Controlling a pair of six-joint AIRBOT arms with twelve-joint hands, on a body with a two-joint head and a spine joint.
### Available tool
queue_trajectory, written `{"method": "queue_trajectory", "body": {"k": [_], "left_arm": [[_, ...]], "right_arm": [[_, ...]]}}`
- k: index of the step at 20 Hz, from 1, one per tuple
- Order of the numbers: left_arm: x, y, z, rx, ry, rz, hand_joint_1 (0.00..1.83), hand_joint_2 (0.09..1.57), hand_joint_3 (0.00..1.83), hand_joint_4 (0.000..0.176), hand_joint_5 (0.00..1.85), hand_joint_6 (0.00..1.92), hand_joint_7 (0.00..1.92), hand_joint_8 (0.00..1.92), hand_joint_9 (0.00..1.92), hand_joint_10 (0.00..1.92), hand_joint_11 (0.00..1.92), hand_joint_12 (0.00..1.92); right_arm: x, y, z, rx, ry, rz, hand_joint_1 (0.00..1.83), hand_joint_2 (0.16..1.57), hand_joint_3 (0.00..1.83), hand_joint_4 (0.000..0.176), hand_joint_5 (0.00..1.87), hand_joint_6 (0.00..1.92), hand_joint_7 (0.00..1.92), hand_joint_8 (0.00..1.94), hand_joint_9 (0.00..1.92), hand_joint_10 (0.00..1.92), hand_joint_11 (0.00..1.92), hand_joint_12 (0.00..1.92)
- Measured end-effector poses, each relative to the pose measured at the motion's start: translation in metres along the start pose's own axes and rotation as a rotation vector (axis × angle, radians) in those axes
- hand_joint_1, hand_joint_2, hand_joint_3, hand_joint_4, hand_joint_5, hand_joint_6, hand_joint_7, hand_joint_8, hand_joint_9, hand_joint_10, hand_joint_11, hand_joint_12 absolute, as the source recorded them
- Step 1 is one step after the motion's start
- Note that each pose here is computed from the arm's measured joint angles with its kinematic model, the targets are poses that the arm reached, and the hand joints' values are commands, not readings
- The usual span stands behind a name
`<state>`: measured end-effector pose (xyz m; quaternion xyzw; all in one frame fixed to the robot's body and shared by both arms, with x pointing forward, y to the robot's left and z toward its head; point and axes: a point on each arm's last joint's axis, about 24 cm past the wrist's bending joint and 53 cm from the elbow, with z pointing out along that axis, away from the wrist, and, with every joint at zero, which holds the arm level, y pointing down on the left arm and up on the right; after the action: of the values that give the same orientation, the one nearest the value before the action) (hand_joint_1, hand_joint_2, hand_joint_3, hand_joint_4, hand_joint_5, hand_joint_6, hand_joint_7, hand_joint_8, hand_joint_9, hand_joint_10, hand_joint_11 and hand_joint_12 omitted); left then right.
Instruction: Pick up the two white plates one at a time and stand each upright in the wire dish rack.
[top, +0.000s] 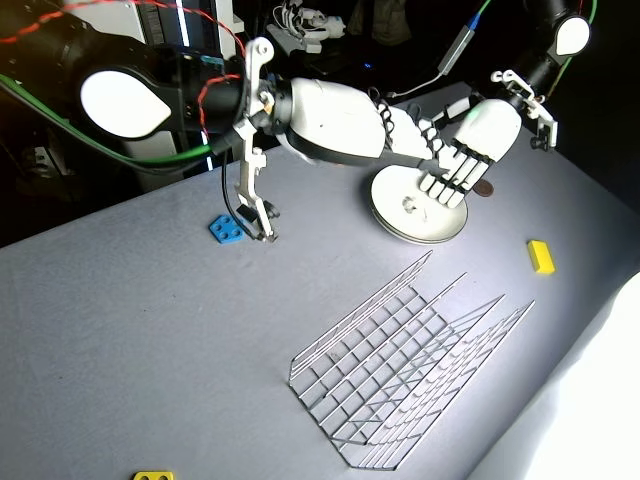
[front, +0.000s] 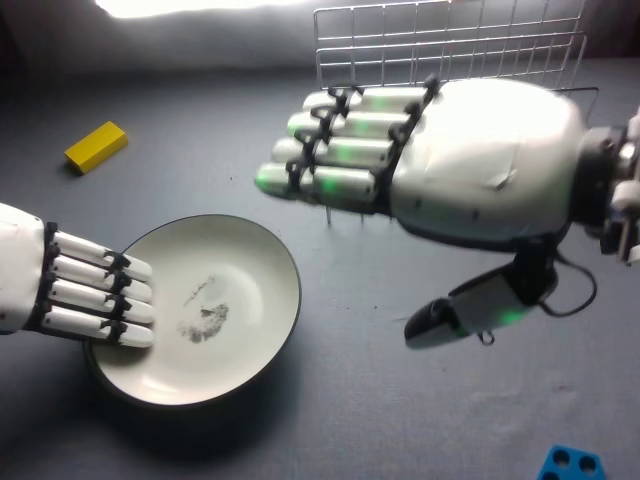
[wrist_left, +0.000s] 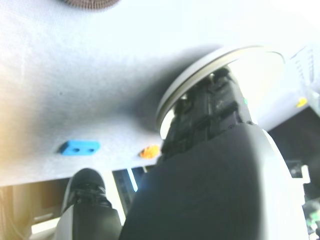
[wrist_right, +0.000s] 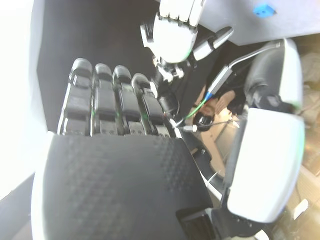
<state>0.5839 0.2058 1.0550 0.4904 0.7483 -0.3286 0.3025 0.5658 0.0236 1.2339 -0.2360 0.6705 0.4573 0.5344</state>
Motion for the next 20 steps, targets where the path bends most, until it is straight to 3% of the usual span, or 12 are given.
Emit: {"method": "queue_trajectory", "body": {"k": [3,10,13,20], "left_arm": [[-0.006,-0.006,0.012,0.016,-0.020,-0.005,0.00,0.98,0.01,0.000,0.00,0.00,0.00,0.00,0.00,0.00,0.00,0.00],[-0.018,-0.015,0.033,0.045,-0.062,-0.022,0.00,0.97,0.00,0.000,0.00,0.00,0.00,0.00,0.00,0.00,0.00,0.00],[-0.022,-0.016,0.039,0.054,-0.070,-0.018,0.00,0.97,0.00,0.000,0.00,0.00,0.00,0.00,0.00,0.00,0.00,0.00],[-0.023,-0.016,0.041,0.056,-0.074,-0.019,0.00,0.97,0.00,0.000,0.00,0.00,0.00,0.00,0.00,0.00,0.00,0.00]], "right_arm": [[0.013,0.009,0.008,-0.027,0.030,-0.021,0.93,0.92,0.02,0.000,0.00,0.00,0.00,0.00,0.00,0.00,0.00,0.00],[0.029,0.011,0.026,-0.035,0.072,-0.086,0.98,0.95,0.02,0.000,0.00,0.00,0.00,0.00,0.00,0.00,0.04,0.04],[0.046,0.008,0.030,-0.030,0.112,-0.125,0.99,0.97,0.00,0.000,0.00,0.00,0.00,0.00,0.00,0.00,0.00,0.27],[0.063,-0.002,0.045,-0.012,0.159,-0.136,0.95,0.98,0.00,0.000,0.00,0.00,0.00,0.00,0.00,0.00,0.00,0.35]]}}
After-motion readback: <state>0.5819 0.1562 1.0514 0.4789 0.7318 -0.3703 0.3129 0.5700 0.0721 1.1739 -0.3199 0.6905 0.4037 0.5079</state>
